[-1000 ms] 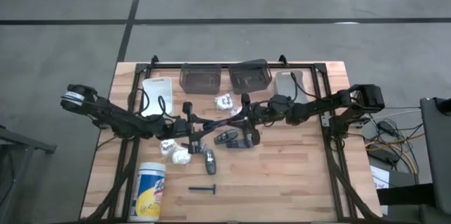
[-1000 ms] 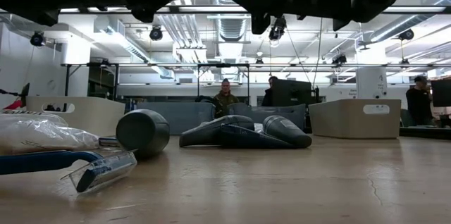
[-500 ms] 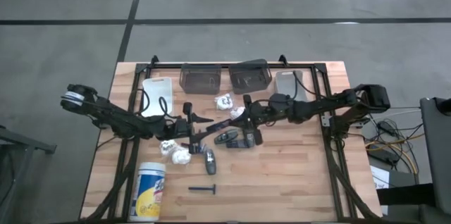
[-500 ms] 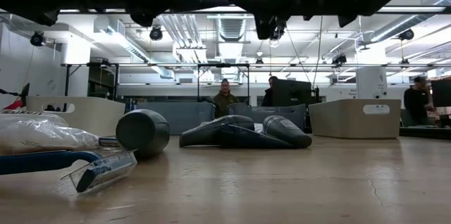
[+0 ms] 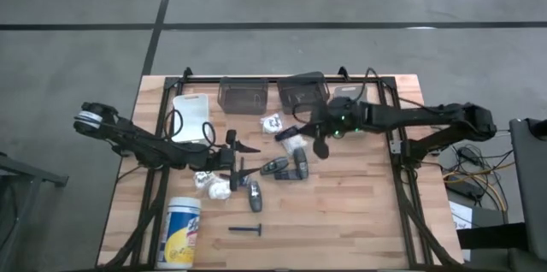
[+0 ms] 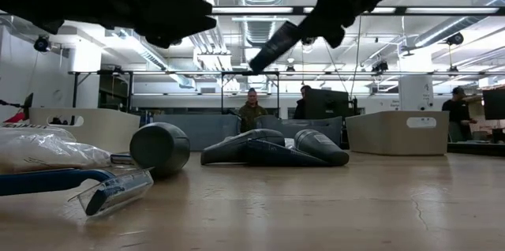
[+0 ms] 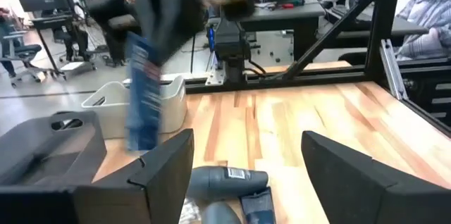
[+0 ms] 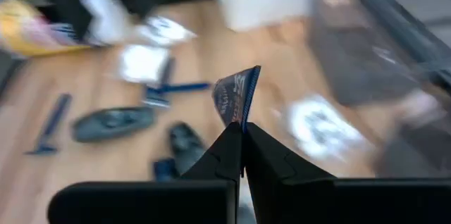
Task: Pick & Place Travel size toiletries
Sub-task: Put the blue shave cream into the gray bin
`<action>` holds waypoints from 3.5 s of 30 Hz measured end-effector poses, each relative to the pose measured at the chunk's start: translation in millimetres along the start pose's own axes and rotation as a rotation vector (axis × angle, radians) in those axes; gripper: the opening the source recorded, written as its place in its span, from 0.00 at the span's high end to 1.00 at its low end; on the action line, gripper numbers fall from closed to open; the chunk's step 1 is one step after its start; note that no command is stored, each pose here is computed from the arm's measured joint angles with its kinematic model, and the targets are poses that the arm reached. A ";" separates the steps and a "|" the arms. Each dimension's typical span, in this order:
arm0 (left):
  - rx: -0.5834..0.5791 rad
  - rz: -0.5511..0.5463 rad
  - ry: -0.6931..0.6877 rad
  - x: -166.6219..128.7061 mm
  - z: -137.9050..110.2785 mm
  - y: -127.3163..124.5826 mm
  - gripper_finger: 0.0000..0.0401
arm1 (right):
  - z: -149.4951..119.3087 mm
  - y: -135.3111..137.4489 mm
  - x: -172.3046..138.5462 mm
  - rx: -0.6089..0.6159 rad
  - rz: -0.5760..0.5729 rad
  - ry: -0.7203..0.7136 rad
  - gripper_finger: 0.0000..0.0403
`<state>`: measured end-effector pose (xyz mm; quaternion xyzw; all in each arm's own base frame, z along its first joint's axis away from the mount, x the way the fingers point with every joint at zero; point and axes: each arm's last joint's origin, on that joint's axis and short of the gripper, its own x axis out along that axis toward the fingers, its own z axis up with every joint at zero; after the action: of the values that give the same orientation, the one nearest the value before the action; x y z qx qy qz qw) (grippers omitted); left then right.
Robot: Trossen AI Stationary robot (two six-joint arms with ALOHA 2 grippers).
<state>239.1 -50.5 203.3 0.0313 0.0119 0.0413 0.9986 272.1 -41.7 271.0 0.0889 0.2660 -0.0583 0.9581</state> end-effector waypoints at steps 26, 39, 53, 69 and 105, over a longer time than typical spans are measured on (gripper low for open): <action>0.032 -0.289 0.045 -22.2 -33.4 1.8 0.34 | 9.7 -112.8 -84.9 0.242 -0.585 0.355 0.98; 0.023 -0.295 0.044 -39.7 -50.6 5.2 0.34 | -16.3 -136.0 -95.5 0.374 -0.662 0.461 0.97; 0.022 -0.294 0.042 -40.0 -50.6 5.2 0.34 | -44.3 -169.0 -87.5 0.473 -0.734 0.618 0.98; 0.021 -0.292 0.043 -39.9 -50.7 5.2 0.34 | -75.2 -185.9 -88.8 0.548 -0.759 0.608 0.98; 0.021 -0.293 0.042 -39.7 -50.4 5.2 0.34 | -43.8 -171.4 -117.5 0.463 -0.789 0.468 0.48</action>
<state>197.7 -45.5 154.2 0.0387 0.0378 -0.1044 0.9931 123.0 -192.8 271.3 0.2024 0.4669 -0.4514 0.7330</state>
